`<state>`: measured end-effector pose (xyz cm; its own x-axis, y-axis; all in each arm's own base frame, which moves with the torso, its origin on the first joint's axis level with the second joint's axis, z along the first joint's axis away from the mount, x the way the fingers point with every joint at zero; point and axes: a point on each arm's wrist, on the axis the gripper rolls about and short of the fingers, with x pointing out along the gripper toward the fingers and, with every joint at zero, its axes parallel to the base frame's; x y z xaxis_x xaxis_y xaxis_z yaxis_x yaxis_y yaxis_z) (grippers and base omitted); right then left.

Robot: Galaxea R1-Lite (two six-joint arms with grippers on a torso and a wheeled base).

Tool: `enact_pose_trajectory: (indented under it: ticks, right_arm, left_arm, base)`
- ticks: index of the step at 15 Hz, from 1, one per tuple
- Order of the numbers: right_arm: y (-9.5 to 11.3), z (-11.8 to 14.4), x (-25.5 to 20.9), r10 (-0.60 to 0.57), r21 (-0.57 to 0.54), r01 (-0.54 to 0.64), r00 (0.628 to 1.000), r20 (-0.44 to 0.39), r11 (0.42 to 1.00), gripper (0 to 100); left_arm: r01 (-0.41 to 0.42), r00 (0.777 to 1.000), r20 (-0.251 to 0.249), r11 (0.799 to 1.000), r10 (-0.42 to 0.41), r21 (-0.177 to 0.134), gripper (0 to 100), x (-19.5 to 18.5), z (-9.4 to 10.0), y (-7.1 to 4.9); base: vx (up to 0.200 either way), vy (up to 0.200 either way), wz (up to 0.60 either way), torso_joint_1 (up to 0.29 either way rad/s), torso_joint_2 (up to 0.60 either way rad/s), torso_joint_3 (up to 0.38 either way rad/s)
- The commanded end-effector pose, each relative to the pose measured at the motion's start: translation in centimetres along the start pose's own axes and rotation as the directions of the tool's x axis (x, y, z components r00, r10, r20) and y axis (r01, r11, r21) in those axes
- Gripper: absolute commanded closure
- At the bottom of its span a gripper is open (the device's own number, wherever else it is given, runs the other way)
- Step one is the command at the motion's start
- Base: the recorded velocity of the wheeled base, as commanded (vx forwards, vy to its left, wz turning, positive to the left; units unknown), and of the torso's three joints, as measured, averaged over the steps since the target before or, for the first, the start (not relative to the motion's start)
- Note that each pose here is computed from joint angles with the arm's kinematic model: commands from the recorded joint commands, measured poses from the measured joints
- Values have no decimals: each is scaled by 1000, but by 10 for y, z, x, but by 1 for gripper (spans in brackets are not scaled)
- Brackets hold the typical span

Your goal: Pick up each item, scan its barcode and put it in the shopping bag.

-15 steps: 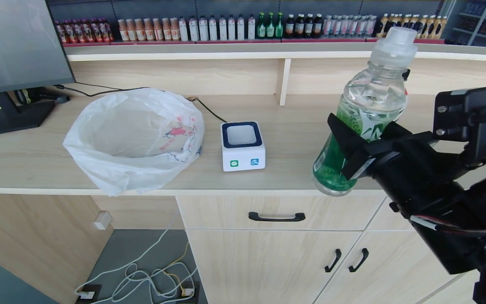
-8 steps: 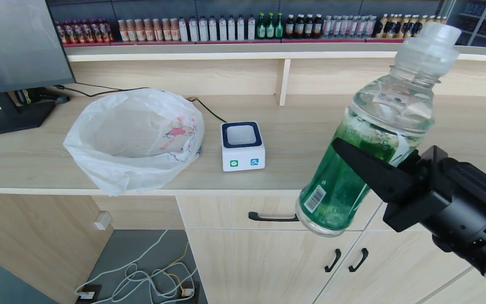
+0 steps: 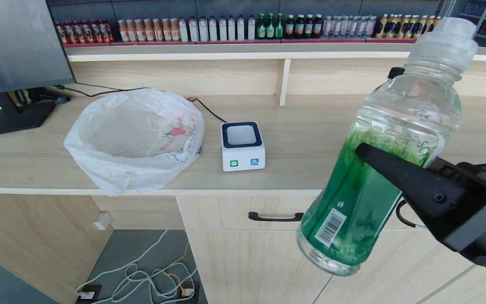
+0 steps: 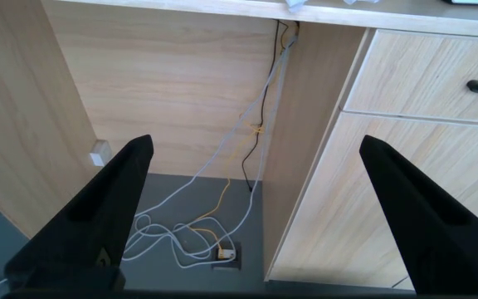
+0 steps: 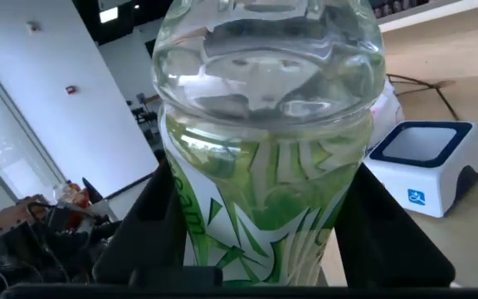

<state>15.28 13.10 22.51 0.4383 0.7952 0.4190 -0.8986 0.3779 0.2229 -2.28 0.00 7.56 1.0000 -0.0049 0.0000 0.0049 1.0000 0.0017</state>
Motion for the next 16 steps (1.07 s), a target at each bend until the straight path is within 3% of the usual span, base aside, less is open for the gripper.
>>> enact_pose_trajectory:
  ticks: [1,6,9,16]
  right_arm:
    - [-1,0,4,28,27,-28,1000,-6,999,100]
    - [1,7,20,72,141,-75,997,28,987,100]
    - [-2,1,24,75,156,-78,997,20,985,100]
    - [16,-2,38,169,268,-172,985,37,948,100]
  left_arm:
    - [0,1000,0,1000,0,0,0,0,0,0]
    - [0,1000,0,1000,0,0,0,0,0,0]
    - [0,1000,0,1000,0,0,0,0,0,0]
    - [0,1000,0,1000,0,0,0,0,0,0]
  base:
    - [0,0,0,0,0,0]
    - [0,0,0,0,0,0]
    - [0,0,0,0,0,0]
    - [0,0,0,0,0,0]
